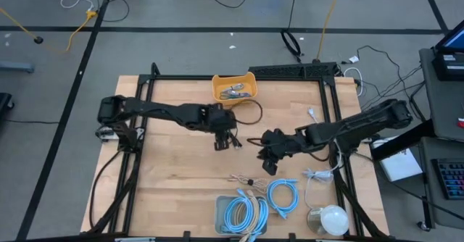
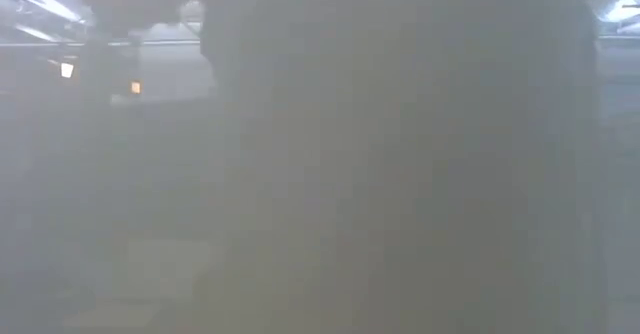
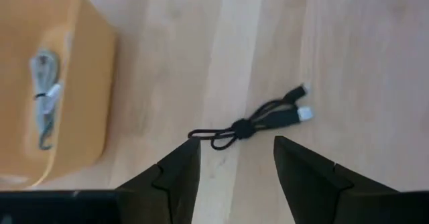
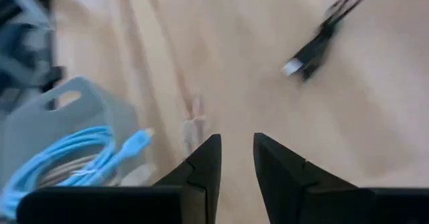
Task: Sort cables into bins
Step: Put the brown patterned charger cable into the yellow bin
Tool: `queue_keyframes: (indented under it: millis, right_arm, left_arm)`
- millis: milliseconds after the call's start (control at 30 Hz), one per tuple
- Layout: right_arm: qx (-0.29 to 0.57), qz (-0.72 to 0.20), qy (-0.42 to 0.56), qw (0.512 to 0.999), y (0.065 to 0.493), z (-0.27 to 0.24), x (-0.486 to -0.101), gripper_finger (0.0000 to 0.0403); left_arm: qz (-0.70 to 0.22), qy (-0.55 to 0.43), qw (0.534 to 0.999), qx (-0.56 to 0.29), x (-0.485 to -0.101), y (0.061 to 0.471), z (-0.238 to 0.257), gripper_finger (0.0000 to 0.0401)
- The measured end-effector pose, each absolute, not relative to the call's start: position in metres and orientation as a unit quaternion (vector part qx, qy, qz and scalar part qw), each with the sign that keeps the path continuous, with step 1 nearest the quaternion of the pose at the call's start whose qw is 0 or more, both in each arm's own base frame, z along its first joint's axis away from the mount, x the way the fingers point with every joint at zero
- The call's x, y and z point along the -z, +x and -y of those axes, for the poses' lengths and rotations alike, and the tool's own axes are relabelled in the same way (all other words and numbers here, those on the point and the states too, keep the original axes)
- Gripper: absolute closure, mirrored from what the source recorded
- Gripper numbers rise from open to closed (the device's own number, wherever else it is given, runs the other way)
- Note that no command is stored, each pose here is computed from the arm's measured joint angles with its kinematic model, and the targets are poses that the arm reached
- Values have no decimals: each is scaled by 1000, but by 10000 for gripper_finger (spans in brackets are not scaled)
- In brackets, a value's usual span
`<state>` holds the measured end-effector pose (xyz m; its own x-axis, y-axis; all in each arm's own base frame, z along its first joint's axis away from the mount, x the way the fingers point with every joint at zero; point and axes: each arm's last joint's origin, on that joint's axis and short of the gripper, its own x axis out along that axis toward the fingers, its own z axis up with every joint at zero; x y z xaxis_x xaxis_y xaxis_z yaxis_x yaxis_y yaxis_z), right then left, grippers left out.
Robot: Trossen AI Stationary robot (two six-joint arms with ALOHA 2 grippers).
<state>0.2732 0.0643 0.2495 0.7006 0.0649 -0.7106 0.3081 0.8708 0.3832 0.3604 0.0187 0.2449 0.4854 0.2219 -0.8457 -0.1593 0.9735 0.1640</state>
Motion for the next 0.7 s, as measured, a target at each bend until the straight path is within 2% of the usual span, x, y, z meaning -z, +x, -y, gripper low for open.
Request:
queue_keyframes:
  millis: [167, 400, 700]
  right_arm:
    - [36, -379, 303, 874, 267, -60, -214, 319]
    - [-18, -431, 318, 844, 263, -65, -195, 319]
    - [-79, -479, 346, 803, 274, -77, -172, 318]
  left_arm:
    - [-446, 6, 885, -134, -285, 338, -13, 220]
    - [-376, -14, 914, -153, -330, 306, 2, 250]
    - [-355, -26, 923, -143, -340, 295, 28, 269]
